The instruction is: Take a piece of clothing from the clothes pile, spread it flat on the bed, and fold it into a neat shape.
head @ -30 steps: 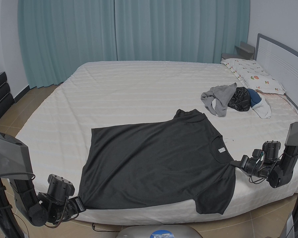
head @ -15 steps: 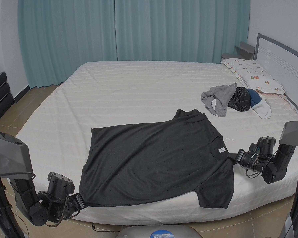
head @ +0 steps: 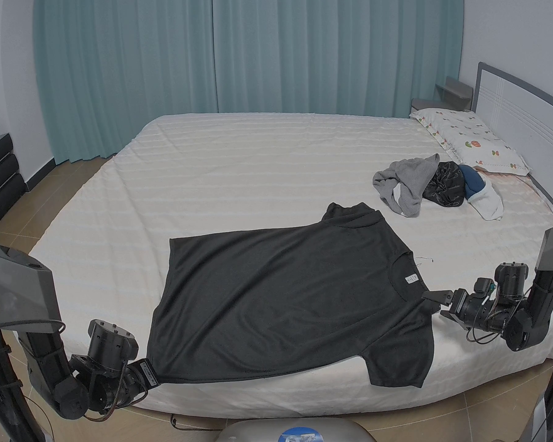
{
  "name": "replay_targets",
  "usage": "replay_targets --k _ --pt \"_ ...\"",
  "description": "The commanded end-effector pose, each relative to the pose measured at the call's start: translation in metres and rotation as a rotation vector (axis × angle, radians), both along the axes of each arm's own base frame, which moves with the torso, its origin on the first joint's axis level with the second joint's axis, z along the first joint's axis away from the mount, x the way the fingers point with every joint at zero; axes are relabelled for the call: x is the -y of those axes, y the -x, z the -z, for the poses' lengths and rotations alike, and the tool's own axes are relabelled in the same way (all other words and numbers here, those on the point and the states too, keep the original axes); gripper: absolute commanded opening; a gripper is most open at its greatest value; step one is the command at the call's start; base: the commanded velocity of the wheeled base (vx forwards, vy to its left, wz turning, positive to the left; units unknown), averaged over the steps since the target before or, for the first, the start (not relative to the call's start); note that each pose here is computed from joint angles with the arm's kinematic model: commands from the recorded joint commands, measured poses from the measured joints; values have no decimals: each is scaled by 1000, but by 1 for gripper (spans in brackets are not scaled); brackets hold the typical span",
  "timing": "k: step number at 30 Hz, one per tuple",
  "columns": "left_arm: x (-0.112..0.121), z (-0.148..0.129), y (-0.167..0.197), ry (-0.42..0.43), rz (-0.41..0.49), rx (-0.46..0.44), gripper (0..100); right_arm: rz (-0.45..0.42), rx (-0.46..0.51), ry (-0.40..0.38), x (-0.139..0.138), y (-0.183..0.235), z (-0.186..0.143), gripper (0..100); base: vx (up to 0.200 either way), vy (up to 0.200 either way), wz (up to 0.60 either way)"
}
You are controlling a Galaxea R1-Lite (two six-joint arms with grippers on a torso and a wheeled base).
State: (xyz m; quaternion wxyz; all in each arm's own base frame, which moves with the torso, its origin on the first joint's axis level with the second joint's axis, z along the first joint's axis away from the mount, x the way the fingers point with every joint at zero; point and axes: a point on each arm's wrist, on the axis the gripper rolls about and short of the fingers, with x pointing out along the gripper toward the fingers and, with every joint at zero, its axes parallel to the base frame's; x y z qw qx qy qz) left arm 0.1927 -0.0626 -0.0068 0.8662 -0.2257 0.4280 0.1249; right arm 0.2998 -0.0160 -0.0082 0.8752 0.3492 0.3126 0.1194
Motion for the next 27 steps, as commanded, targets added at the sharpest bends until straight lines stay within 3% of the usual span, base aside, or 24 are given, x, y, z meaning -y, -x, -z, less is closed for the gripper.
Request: replay_targets --k 1,9,24,25,27 --pt "0 -3 1 3 0 13 0 -10 -51 -13 1 28 -4 100 0 0 0" --pt "-1 -10 3 12 0 38 0 -63 -166 -5 -9 49 18 100 0 0 0" --pt "-1 -10 2 11 -1 39 0 -112 -128 5 -25 44 34 100 0 0 0" --pt "-1 -10 2 12 -2 40 0 -110 -128 6 -24 43 34 0 0 0 0" --pt "-2 -10 1 12 -7 40 0 -96 -126 10 -22 44 33 0 0 0 0"
